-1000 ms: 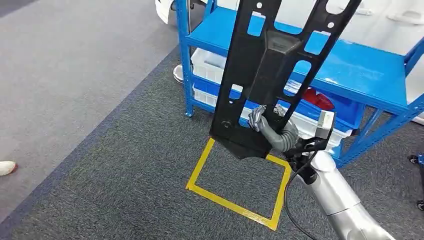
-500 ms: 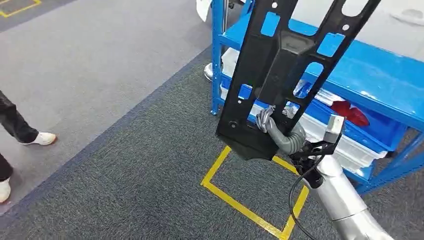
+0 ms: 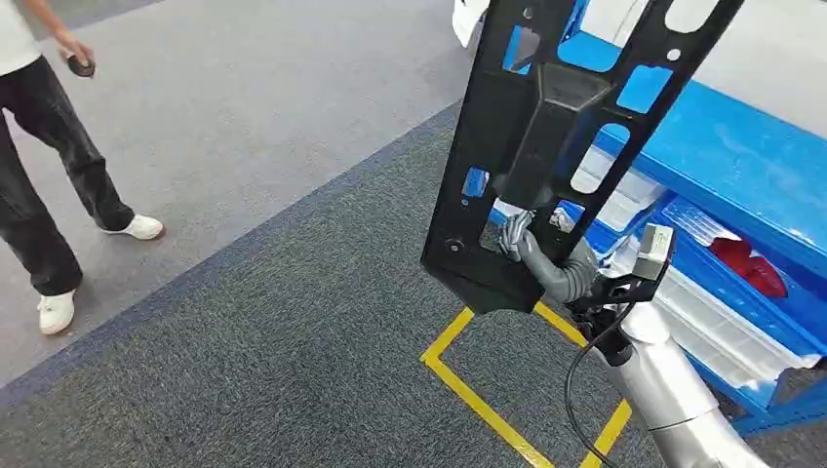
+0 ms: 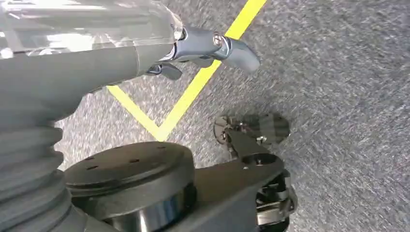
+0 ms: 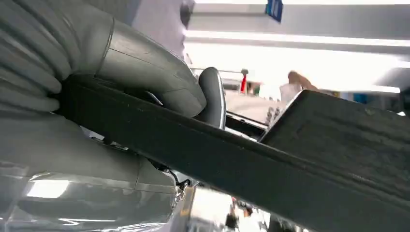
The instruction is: Take the parts from the cabinet and place them on the table.
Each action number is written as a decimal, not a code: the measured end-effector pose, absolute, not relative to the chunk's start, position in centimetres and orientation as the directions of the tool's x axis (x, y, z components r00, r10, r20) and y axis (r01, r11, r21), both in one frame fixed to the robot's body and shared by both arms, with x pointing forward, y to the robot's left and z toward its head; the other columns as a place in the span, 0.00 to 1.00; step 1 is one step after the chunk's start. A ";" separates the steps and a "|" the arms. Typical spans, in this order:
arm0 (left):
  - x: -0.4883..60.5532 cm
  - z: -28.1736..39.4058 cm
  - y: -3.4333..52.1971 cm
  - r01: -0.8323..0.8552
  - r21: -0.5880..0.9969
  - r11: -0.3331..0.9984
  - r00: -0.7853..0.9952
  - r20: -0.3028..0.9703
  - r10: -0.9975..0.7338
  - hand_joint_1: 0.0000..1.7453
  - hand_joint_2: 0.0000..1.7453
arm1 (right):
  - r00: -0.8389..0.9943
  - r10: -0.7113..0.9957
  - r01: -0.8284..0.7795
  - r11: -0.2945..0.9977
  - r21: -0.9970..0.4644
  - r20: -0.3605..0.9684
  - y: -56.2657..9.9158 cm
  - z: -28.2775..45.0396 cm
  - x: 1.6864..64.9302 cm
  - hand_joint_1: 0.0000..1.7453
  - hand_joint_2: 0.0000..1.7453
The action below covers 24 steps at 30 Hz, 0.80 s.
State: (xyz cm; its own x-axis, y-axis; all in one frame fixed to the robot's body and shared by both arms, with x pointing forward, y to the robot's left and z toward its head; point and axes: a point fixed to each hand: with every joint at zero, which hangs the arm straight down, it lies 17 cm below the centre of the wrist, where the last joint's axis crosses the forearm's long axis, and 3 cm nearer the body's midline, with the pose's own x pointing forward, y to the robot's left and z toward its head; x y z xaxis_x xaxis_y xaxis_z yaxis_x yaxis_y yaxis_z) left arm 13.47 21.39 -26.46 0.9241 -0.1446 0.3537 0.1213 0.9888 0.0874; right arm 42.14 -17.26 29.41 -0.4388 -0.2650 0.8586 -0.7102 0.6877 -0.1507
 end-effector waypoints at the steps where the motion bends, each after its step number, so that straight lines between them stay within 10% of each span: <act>1: 13.2 -26.5 21.4 0.119 0.088 0.989 0.926 0.350 -0.142 0.00 1.00 | -0.436 -0.267 -0.713 0.686 -0.148 0.859 -17.3 29.4 42.1 1.00 1.00; 24: 12.5 -26.7 21.6 0.101 0.094 0.990 0.929 0.346 -0.128 0.00 1.00 | -0.448 -0.284 -0.719 0.678 -0.153 0.848 -17.0 30.6 42.7 1.00 1.00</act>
